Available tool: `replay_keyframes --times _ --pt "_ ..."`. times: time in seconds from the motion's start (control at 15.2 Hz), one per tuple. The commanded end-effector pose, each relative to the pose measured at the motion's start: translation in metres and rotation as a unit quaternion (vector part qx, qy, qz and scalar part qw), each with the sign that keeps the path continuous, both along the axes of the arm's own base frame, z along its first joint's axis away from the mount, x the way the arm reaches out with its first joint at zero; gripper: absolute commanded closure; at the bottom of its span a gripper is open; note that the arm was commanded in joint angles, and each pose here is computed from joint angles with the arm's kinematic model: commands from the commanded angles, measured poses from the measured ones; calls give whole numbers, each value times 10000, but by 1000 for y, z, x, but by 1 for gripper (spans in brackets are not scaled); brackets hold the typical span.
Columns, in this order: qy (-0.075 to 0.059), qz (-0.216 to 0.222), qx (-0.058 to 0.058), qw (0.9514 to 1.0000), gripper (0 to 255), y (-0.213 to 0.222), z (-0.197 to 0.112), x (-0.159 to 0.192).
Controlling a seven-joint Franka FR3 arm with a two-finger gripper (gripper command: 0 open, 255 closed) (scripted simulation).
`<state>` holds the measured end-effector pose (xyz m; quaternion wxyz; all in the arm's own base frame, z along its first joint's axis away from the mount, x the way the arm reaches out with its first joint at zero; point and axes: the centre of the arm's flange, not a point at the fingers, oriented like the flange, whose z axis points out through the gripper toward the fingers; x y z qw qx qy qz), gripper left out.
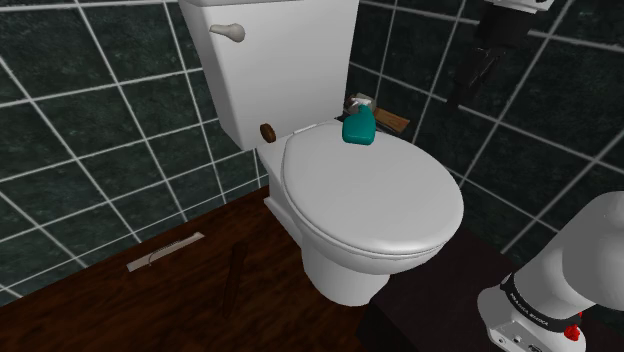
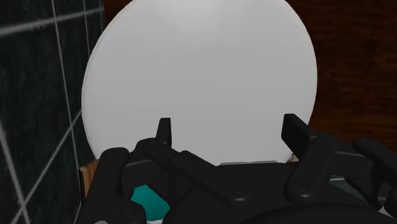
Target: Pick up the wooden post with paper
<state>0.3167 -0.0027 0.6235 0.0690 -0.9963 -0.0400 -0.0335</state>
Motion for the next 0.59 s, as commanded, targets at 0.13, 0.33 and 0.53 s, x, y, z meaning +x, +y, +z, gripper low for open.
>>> replay_keyframes --times 0.13,0.33,0.53 --pt "126 45 -343 9993 0 1 -15 22" --pt "316 113 -855 9958 0 1 -39 55" --pt "504 180 -1365 9892 0 -1 -64 87"
